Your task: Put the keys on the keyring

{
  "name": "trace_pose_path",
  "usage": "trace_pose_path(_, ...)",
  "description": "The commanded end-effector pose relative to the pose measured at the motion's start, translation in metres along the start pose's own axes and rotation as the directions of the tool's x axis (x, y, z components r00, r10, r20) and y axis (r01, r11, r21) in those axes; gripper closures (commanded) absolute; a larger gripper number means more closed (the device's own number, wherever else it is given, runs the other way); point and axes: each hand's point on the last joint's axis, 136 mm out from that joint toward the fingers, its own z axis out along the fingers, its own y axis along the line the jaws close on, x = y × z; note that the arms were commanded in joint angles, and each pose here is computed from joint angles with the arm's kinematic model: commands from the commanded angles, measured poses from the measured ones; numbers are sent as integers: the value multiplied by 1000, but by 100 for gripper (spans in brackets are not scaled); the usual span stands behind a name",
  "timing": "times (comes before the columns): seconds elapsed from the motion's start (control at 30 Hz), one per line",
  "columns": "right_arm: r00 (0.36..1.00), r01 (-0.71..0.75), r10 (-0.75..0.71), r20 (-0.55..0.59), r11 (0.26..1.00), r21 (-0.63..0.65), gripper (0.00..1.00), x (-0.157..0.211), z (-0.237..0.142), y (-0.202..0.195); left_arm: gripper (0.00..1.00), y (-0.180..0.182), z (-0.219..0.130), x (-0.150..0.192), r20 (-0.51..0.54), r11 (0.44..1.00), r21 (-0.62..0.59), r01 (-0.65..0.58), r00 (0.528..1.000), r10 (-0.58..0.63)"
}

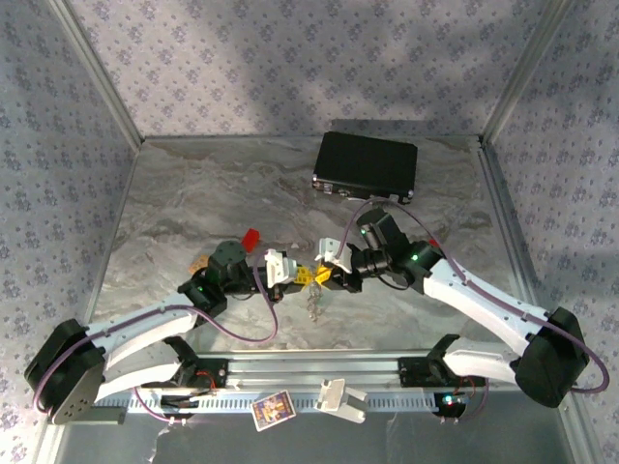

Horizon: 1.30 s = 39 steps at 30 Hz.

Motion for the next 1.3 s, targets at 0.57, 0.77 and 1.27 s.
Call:
trace_pose_path(0.57, 984, 87, -83, -155, 996, 17, 100, -1, -11, -3, 82, 5, 0, 2, -115, 999, -7, -31, 993, 30)
trace_pose_path(0.77, 972, 114, -110, -208, 993, 6, 100, -1, -10, -2, 83, 6, 2, -4, -106, 999, 3, -42, 993, 42)
trace_pose_path(1.27, 978, 123, -124, -168, 992, -13, 100, -15, -2, 4, 99, -1, 7, -14, -67, 995, 68, -77, 994, 82)
